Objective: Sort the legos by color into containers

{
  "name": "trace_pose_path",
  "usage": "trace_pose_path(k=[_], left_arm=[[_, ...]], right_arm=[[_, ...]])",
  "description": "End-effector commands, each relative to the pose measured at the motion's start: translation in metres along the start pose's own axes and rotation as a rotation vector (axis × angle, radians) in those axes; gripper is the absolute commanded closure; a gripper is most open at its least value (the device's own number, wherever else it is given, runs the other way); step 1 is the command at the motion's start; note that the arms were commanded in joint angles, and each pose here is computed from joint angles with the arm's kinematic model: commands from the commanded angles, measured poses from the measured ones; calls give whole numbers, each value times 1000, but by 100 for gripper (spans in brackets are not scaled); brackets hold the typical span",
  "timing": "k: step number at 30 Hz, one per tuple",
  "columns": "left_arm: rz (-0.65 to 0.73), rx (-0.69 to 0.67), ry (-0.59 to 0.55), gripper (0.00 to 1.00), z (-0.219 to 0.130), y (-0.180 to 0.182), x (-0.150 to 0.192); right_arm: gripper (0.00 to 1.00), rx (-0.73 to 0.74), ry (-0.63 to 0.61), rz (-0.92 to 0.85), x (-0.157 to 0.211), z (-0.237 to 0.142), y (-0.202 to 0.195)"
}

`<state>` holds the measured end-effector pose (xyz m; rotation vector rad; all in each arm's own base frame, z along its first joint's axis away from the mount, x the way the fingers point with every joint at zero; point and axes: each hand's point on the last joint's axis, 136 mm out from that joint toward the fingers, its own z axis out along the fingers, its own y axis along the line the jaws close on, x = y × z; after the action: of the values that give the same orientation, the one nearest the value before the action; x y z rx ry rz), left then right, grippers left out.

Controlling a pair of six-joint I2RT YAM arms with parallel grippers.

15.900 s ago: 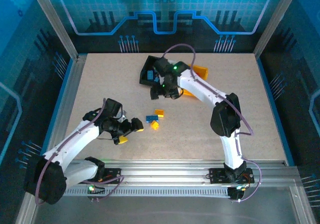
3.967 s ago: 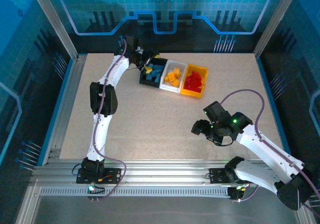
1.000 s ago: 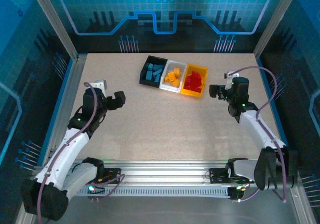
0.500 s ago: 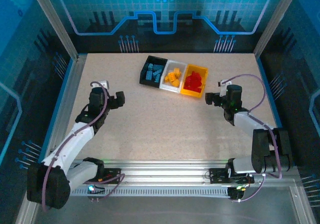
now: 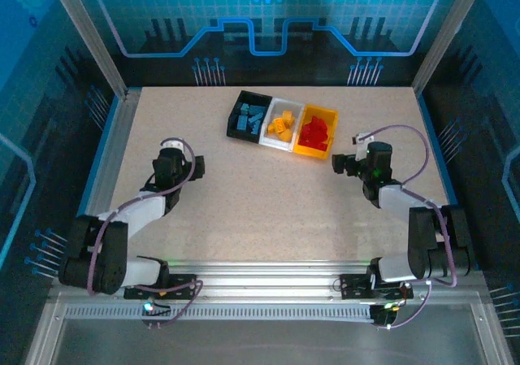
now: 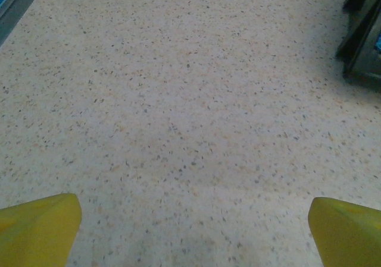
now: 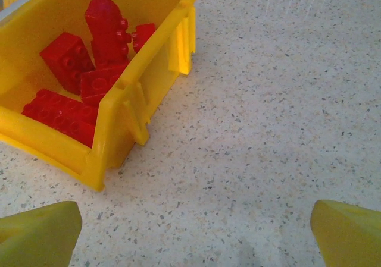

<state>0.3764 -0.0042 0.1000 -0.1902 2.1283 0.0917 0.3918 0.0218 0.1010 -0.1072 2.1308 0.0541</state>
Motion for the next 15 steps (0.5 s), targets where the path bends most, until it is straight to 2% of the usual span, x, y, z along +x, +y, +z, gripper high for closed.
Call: trace_pose_path(k=[1,7,12,15], left_arm=[[-6,0,-77,1,11,3,-12],[68,67,-88,1,27,-9,-20],[15,124,-139,1,26,-3,-15],[5,215,-203,1,18,-8,-6]], right_arm=[[0,-7,-31,-26,-4,0,-1],[0,-4,-30,-32,-5,2,-2],[0,-11,-39,-38,-5,-1,0],[0,-21,-45,-44,-5,-2,2]])
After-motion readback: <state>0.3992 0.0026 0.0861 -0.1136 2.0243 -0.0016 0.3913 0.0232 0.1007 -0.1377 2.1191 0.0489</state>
